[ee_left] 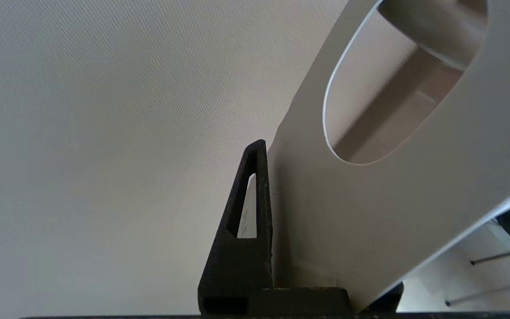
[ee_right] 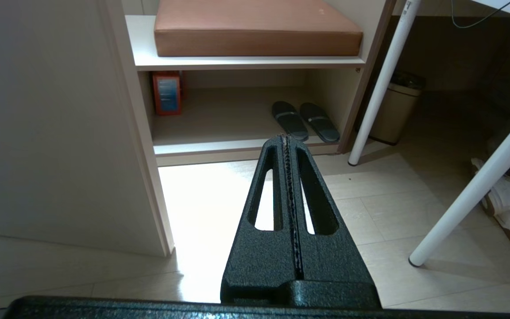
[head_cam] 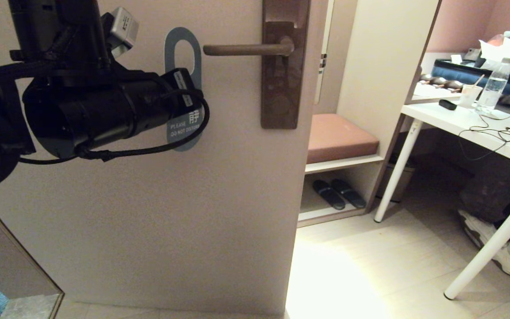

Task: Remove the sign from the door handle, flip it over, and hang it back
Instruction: Hang the sign back with the other side facing out

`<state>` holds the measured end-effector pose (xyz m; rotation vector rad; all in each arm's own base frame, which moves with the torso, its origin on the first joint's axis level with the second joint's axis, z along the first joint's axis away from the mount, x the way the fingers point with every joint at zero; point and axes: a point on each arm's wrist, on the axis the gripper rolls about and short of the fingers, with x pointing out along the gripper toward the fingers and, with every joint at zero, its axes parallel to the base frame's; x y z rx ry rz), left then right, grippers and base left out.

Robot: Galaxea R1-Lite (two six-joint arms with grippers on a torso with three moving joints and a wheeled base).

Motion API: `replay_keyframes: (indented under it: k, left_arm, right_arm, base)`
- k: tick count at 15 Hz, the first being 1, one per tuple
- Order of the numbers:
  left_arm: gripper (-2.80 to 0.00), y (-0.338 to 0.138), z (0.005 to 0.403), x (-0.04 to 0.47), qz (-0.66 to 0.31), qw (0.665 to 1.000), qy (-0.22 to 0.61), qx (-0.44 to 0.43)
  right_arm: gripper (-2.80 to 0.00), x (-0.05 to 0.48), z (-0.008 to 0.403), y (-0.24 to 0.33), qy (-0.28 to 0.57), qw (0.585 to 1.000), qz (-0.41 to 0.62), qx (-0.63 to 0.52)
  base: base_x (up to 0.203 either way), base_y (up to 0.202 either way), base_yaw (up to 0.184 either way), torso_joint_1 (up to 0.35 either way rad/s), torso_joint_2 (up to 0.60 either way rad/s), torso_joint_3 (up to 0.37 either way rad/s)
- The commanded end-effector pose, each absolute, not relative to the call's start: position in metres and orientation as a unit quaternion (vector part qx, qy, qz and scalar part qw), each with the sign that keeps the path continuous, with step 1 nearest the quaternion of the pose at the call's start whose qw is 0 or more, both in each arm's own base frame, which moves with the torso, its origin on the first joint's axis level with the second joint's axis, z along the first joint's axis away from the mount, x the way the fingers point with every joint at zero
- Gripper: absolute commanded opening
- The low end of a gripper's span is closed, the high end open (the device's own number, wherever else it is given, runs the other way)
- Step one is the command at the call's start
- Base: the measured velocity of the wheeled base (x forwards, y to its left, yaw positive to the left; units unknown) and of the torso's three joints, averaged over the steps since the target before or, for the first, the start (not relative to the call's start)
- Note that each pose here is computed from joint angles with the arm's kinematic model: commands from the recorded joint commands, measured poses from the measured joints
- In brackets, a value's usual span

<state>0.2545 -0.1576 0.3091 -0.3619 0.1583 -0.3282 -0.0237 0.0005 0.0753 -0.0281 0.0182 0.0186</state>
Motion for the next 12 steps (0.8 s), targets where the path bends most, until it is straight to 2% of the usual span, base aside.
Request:
replay_keyframes:
  k: [1,12]
  left_arm:
    - [-2.80,-0.160,0.309,0.263,-0.158,0.968,0.078,-0.180]
    - [-2.80,-0.171,0.313,0.269,-0.169,0.966,0.071,-0.182]
  right_arm:
    - [-2.80,-0.024,0.075,0.000,0.010,1.000,0.009,-0.014]
    - [-2.80,-0.024,0.075,0.000,0.010,1.000,0.009,-0.014]
  base:
    - [0.000,0.000,0.000,0.000,0.00,0.000]
    - [0.000,0.000,0.000,0.000,0.00,0.000]
